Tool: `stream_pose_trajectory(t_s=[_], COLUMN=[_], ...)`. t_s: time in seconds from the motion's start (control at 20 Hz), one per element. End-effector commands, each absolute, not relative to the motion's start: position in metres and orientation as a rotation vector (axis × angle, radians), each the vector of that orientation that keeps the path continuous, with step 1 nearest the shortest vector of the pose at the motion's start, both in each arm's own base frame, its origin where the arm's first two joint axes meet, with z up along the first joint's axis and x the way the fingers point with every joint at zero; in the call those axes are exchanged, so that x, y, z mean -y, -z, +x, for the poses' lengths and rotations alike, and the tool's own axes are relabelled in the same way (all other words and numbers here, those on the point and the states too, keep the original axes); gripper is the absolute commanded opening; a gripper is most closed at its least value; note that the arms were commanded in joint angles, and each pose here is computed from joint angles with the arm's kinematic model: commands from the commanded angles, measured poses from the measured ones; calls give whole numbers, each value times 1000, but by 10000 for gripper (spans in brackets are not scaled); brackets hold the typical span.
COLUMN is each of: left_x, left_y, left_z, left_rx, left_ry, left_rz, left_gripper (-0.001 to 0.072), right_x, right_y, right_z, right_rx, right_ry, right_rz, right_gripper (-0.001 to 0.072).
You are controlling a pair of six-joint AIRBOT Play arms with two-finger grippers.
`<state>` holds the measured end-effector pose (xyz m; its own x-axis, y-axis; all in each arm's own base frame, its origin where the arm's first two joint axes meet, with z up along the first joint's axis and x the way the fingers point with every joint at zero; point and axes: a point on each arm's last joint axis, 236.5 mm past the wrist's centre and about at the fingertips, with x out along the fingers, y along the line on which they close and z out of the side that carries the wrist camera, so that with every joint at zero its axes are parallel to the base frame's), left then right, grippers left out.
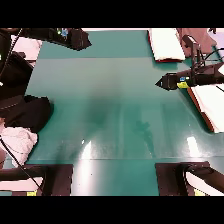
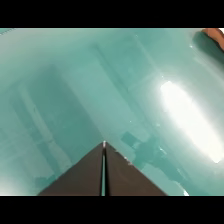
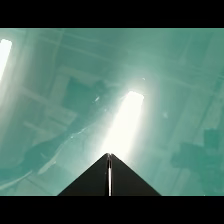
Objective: Fold the shirts.
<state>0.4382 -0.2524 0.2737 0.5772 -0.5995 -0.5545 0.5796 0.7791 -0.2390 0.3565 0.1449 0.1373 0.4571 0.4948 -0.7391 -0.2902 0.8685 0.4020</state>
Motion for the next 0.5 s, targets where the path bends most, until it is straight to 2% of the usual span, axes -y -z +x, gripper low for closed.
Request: stream_pose_trajectory(t_s=[0.0, 0.15, 0.3, 0.45], left_x=[252, 242, 151, 58], left_y=[-274, -285, -260, -240], left_z=[438, 452, 447, 437], left_rx=[-659, -596, -749, -882], left_ry=[689, 644, 418, 206], left_rz=[-34, -28, 132, 133], left_gripper=[27, 27, 27, 27], right_x=[-146, -146, -146, -146], right_y=[-137, -136, -136, -136], right_z=[355, 354, 354, 355], right_rx=[-991, -994, -995, -992], right_ry=[-492, -493, -493, -492], right_rz=[230, 229, 229, 230], right_gripper=[23, 23, 23, 23])
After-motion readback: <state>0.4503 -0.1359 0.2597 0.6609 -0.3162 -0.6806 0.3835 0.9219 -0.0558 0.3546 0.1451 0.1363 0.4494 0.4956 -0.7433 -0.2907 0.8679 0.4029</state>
